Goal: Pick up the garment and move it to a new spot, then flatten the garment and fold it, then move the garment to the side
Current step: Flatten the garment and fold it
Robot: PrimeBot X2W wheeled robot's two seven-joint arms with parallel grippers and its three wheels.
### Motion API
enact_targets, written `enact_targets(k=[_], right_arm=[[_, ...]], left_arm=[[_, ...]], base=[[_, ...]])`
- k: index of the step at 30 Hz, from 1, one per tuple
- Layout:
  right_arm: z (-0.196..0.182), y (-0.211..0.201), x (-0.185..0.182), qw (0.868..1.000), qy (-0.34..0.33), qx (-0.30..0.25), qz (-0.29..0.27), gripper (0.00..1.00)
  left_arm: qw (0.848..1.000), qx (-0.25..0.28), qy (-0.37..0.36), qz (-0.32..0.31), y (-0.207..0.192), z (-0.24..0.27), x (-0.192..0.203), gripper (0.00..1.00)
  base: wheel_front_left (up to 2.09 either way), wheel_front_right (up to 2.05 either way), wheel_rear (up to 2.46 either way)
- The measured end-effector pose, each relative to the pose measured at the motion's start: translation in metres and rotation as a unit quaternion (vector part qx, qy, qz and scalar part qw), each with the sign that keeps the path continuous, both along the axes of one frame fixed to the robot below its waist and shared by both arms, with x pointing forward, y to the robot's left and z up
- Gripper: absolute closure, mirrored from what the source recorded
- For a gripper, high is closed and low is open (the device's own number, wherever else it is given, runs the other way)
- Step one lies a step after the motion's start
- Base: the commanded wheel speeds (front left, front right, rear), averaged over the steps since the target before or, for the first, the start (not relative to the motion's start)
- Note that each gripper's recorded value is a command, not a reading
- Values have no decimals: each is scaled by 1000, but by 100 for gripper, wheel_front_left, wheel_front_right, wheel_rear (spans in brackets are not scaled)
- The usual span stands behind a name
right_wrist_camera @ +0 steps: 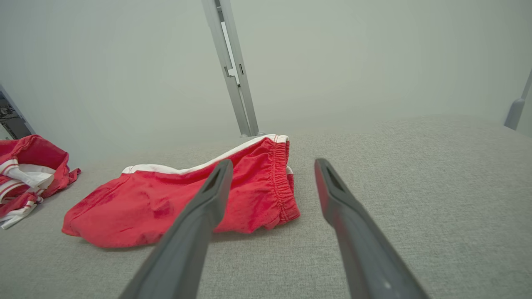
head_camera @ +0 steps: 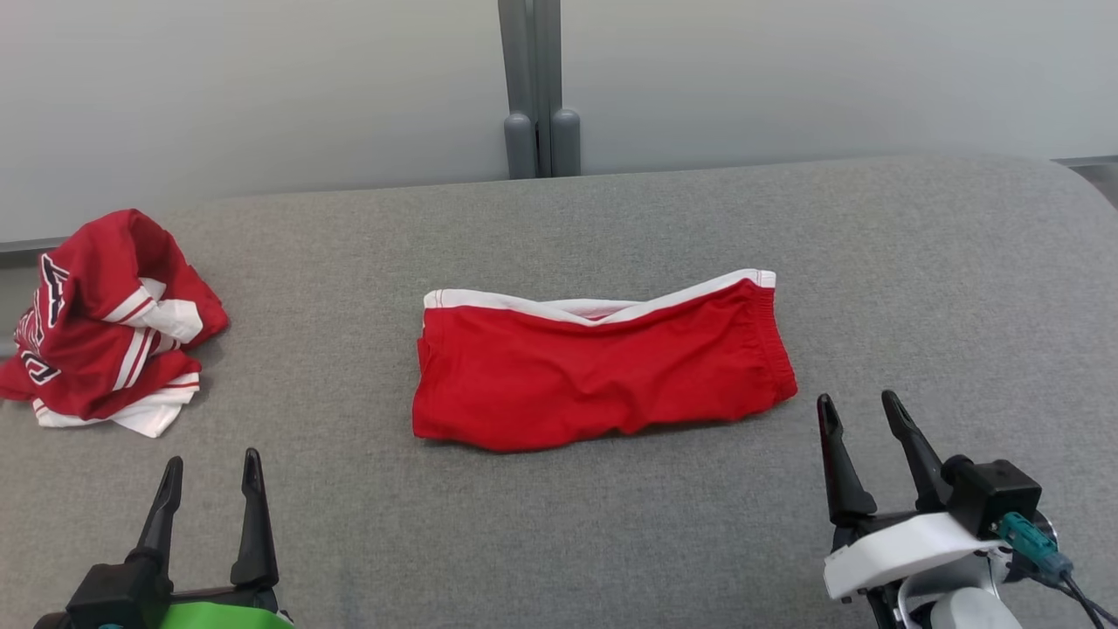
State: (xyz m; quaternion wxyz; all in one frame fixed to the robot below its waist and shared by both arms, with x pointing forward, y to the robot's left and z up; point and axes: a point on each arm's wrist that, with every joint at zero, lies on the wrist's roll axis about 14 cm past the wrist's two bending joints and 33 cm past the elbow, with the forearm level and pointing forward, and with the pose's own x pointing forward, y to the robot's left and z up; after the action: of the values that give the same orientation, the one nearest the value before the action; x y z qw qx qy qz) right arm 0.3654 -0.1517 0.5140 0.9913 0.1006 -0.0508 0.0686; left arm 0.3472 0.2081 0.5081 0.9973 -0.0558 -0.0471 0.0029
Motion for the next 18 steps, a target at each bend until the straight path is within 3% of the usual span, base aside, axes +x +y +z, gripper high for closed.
enact_targets(k=[10,18], right_arm=[[12,15,50,998,-14,-51,43,0],[-32,16,98,992,63,-89,56,0]], left_arm=[[1000,-2,12,-1,-3,-7,5,0],[1000,-8,23,-1,-6,-15,19,0]], base=[[0,0,0],[0,0,0]])
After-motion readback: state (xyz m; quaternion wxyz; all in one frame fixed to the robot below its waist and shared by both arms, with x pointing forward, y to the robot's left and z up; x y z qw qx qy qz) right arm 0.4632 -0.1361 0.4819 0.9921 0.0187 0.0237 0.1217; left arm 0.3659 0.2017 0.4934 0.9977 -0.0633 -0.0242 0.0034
